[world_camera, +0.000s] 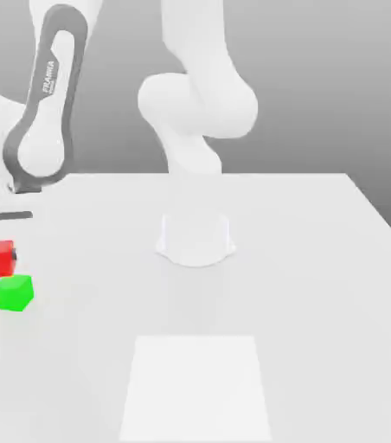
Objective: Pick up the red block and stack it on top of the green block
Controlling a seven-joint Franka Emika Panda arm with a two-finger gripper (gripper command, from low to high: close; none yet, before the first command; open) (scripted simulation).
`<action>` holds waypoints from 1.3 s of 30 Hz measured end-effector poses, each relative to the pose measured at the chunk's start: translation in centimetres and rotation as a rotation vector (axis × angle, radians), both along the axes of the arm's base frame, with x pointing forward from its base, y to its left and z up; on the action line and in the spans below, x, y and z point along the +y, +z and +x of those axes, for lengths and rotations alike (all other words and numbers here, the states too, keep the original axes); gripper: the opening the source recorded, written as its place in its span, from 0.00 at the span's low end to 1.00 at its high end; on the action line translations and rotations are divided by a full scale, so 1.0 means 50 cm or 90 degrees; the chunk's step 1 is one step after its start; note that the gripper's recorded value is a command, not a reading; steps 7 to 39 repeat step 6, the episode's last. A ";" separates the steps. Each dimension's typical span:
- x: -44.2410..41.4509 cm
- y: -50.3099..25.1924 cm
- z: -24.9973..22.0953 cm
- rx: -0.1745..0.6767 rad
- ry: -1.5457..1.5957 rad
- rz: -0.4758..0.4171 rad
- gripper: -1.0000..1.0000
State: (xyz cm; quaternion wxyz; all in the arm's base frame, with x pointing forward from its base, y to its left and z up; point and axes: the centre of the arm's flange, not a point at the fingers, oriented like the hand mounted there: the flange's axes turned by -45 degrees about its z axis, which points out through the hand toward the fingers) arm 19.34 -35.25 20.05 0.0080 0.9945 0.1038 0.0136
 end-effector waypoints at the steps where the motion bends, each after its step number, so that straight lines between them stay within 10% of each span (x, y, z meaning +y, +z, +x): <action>1: 0.001 -0.007 -0.001 0.002 0.000 0.001 0.00; 5: 0.007 -0.035 -0.005 0.013 0.002 0.007 0.00; 6: 0.008 -0.041 -0.006 0.016 0.003 0.008 1.00; 39: 0.008 -0.041 -0.006 0.016 0.003 0.008 1.00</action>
